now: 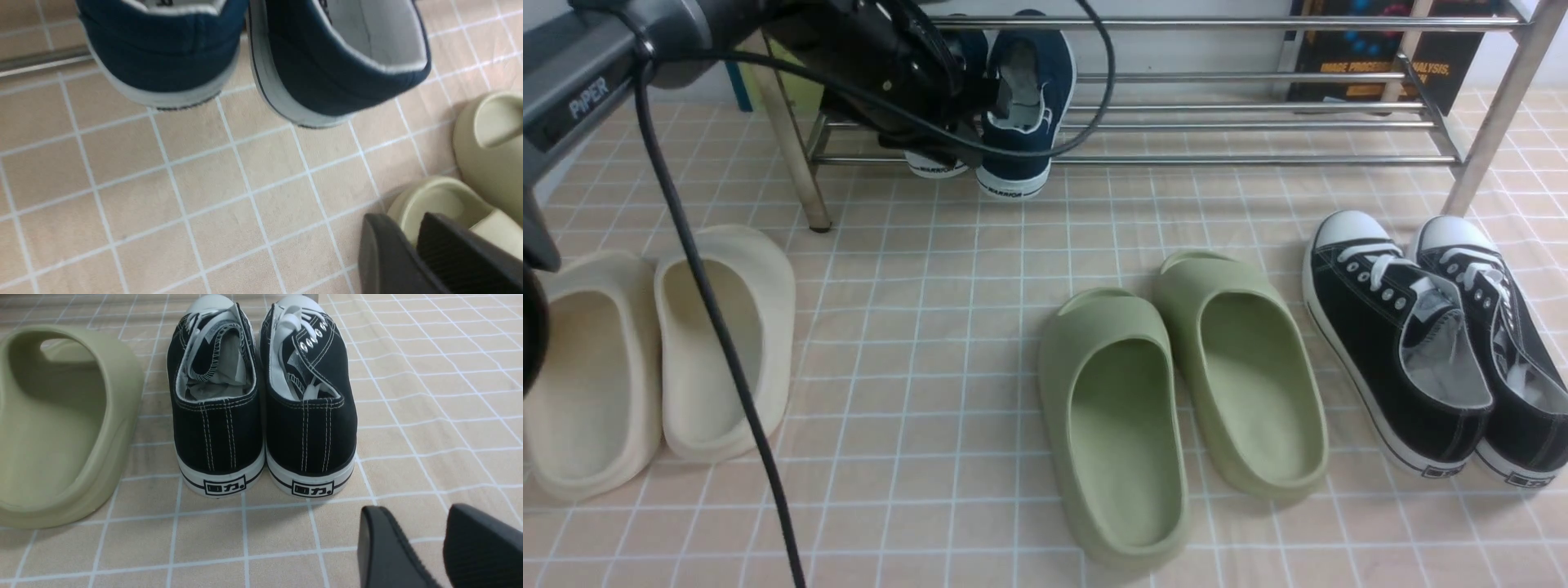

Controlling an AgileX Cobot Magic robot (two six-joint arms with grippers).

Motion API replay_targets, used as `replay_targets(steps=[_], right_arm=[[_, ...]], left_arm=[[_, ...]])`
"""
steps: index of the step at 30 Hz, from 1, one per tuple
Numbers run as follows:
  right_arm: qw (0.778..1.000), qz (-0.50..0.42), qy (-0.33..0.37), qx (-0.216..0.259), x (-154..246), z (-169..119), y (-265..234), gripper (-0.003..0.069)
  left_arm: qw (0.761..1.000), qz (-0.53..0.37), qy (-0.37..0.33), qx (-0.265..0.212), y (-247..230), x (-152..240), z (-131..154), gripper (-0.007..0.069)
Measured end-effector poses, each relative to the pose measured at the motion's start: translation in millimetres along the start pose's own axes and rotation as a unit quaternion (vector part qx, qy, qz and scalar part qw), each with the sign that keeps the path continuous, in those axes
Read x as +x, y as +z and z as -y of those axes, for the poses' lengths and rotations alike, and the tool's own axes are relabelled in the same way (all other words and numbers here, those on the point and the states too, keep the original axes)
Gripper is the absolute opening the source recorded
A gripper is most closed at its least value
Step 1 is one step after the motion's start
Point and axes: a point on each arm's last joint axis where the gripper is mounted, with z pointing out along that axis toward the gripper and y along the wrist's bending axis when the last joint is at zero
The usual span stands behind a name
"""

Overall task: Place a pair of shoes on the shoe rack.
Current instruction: Use the left arm to put a shoe into the shoe rack

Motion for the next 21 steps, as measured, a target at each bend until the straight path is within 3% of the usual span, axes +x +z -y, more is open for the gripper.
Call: replay_targets(steps=[2,5,12,21], right_arm=[[1.0,0.0,0.0,0.0,0,0,0,0.0239],[1.0,0.0,0.0,0.0,0,0,0,0.0239],[1.0,0.0,0.0,0.0,0,0,0,0.0239],[1.0,0.0,0.0,0.0,0,0,0,0.0239]], left_arm=[[1.0,-0.011,0.001,0.004,22,5,3,0.0051],[1.0,0.008,-0.022,0.014,53,7,2,0.0005],[0.993,0.063,-0.103,0.014,80,-1,-17,0.0002],[0.988,0.086,-0.124,0.016,75,-15,-25,0.0005]])
